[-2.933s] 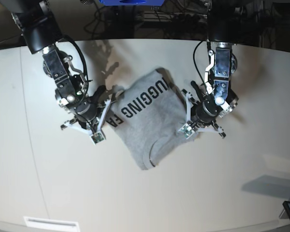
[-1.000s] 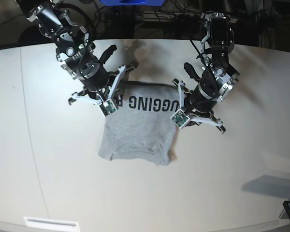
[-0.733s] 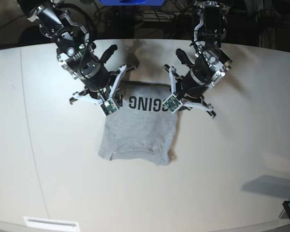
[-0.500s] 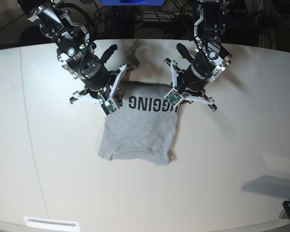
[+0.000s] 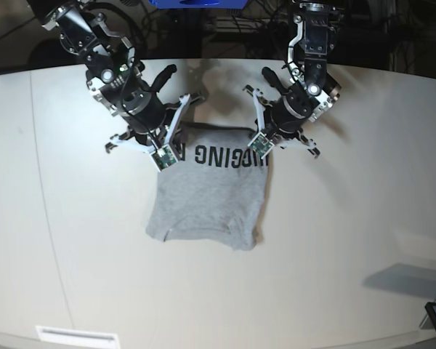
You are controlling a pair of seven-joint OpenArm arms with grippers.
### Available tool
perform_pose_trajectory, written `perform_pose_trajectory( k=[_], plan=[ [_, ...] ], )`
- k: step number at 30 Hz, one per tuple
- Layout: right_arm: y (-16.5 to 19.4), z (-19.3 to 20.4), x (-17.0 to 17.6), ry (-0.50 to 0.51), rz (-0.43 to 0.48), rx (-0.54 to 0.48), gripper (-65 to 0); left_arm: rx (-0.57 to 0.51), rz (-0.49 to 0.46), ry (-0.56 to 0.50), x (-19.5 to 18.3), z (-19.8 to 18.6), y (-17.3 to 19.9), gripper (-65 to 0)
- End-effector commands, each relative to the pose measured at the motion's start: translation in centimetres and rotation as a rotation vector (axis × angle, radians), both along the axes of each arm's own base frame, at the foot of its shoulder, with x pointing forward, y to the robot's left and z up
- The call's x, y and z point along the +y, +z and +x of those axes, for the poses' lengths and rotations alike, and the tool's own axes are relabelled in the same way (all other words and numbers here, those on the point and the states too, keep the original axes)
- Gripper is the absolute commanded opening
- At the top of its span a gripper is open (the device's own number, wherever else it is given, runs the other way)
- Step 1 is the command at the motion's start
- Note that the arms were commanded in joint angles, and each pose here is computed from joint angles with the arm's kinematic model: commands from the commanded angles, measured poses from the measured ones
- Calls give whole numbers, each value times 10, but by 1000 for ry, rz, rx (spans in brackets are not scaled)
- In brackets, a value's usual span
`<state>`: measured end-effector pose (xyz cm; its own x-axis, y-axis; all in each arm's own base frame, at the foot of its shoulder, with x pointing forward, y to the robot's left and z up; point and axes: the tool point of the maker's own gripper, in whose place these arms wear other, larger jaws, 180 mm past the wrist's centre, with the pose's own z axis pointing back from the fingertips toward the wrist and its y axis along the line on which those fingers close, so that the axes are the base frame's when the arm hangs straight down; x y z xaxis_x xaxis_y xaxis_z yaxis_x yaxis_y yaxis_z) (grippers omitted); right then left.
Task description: Fold the T-shirt properly
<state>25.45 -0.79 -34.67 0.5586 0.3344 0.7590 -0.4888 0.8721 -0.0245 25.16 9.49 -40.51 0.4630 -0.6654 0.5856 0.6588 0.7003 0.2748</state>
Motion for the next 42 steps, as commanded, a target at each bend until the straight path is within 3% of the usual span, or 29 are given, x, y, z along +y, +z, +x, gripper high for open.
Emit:
perform_pose_trajectory(
  k=[1, 7, 11, 17, 32, 35, 42],
  plan=[
    [12, 8, 0, -2, 14, -49, -650, -10, 33, -4, 5, 0, 6, -650],
    [13, 9, 0, -2, 17, -56, -650, -174, 68, -17, 9, 18, 62, -650],
    [16, 11, 1, -2, 18, -66, -650, -183, 78, -12, 11, 21, 66, -650],
    [21, 16, 11, 10, 42, -78, -649, -208, 6, 6, -8, 44, 72, -650],
    [-47, 3, 9, -22, 6, 47, -649, -3, 24, 14, 1, 29, 1, -650],
    [-47, 4, 7, -30, 4, 47, -649, -41, 40, 12, 5, 34, 13, -650],
    [3, 14, 8, -15, 44, -61, -649, -218, 75, 63, 28, 54, 74, -650]
  ],
)
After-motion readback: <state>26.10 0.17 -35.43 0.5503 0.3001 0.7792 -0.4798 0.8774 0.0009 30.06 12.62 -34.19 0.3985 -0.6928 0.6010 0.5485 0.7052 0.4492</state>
